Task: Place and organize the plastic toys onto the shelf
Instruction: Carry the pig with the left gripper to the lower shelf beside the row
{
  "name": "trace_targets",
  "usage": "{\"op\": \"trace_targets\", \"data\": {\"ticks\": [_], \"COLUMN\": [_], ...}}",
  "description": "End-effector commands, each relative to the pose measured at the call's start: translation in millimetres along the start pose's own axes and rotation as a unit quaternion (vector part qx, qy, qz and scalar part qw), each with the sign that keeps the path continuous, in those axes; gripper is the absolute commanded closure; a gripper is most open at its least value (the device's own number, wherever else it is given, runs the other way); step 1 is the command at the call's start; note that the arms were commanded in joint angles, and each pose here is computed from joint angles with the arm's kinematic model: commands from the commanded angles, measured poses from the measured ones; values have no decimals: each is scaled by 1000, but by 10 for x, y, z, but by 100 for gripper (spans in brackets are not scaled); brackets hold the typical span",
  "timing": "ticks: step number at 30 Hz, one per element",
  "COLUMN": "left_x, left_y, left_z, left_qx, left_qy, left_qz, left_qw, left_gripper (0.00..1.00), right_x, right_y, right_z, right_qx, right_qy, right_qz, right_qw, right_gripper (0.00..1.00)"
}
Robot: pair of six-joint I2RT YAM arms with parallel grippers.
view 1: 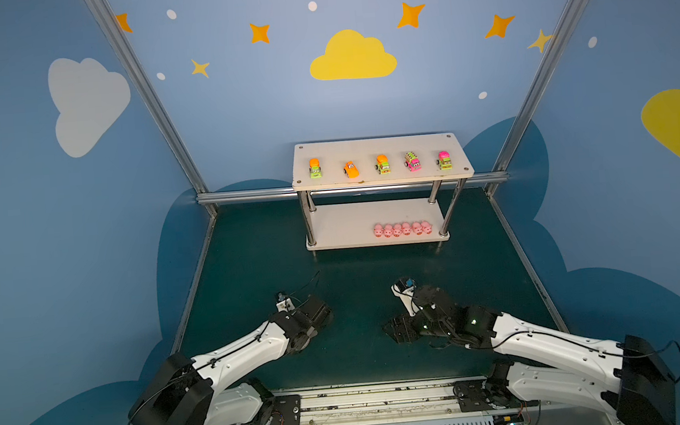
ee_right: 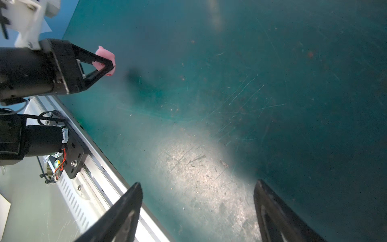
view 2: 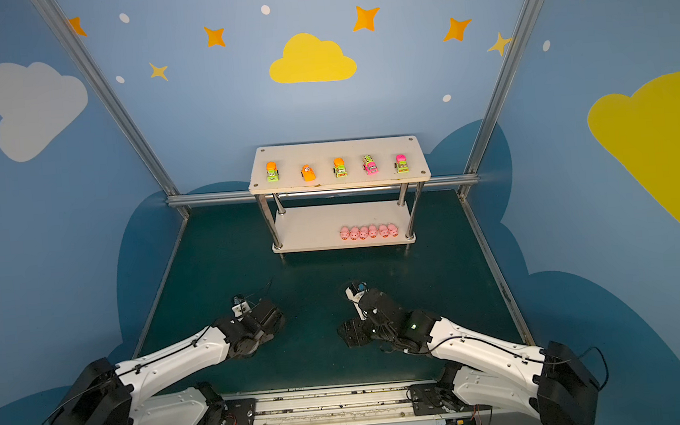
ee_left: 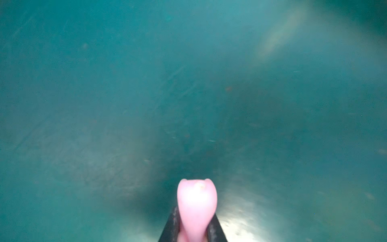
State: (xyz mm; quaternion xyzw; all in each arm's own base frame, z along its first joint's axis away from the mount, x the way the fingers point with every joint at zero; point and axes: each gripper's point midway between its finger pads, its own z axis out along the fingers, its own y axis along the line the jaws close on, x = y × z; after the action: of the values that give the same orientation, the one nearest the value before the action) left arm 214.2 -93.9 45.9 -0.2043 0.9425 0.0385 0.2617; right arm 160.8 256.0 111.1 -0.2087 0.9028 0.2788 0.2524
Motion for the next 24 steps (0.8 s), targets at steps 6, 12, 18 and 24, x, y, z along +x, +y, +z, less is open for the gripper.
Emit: {"op": "trace_targets", "data": {"ticks": [6, 12, 18, 24], "left_x": [-167, -251, -317, -378], "left_y": [-298, -542, -732, -855], "left_z": [-245, -355, -442, -485], "left_qx": [10, 31, 43, 53], "left_qy": [-10, -18, -24, -29], "left_qz": [48, 70, 91, 102], "left_qw": [999, 997, 995, 993], "left_gripper": [81, 81, 82, 82], "right_x": [1, -23, -2, 7], "right_y": [-88, -138, -190, -288], "right_z": [-63, -123, -206, -325], "right_qx": [15, 30, 34, 42], "right_qy": [-9, -7, -19, -48], "right_qz": [10, 10, 22, 33], "right_qw": [1000, 999, 999, 997], "right_gripper": [18, 18, 18, 18]}}
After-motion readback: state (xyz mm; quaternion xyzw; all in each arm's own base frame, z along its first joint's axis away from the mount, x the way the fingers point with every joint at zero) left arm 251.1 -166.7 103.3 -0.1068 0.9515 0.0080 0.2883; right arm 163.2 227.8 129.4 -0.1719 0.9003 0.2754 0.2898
